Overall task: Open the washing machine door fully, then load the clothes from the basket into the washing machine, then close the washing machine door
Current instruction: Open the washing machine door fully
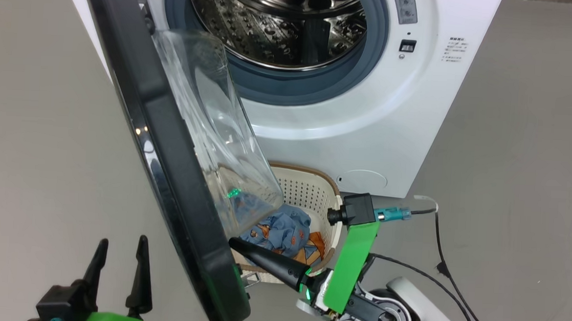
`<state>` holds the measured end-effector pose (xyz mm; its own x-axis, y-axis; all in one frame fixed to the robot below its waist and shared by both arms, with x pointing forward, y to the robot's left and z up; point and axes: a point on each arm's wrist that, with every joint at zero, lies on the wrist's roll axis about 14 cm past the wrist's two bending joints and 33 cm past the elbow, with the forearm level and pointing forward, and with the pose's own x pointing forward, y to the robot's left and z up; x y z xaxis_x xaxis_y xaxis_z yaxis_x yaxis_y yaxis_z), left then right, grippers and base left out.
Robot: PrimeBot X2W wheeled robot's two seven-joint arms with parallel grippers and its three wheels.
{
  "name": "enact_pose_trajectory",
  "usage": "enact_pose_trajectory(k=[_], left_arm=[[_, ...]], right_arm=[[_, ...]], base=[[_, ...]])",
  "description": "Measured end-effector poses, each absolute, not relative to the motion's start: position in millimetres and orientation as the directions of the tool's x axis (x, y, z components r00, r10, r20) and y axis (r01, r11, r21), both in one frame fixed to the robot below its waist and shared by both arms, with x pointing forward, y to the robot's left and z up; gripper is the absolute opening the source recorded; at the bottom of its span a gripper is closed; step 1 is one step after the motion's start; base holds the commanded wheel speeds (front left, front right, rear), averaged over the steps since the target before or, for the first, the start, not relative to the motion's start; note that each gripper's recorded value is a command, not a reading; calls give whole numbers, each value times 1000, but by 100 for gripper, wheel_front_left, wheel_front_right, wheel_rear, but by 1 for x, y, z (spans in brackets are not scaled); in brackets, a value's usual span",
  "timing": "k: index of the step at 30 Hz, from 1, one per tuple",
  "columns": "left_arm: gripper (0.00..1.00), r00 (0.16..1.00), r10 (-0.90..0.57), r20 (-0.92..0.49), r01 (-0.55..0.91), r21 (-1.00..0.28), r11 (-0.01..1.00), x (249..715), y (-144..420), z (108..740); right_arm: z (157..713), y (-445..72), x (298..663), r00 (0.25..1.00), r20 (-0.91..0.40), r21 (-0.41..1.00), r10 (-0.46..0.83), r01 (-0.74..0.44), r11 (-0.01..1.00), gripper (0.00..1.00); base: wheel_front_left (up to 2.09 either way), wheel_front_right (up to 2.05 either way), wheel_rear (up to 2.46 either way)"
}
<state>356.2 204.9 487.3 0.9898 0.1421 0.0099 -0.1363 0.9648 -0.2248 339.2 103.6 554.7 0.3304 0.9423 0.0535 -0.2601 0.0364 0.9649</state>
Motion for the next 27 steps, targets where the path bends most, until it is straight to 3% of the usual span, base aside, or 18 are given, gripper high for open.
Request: enact_pose_trajectory(k=[18,23,27], left_arm=[[100,992,122,39,-110,-235,966,349,202,495],[100,992,120,28,-110,-235,966,349,202,492],[100,992,120,33,-109,-231,967,351,205,493]], right_arm=[[547,105,331,409,28,964,912,-253,83,0],[561,89,344,469,61,942,881,-319,104,0],[568,62,359,544,76,897,835,-402,181,0]], base=[[0,0,0],[0,0,0],[0,0,0]])
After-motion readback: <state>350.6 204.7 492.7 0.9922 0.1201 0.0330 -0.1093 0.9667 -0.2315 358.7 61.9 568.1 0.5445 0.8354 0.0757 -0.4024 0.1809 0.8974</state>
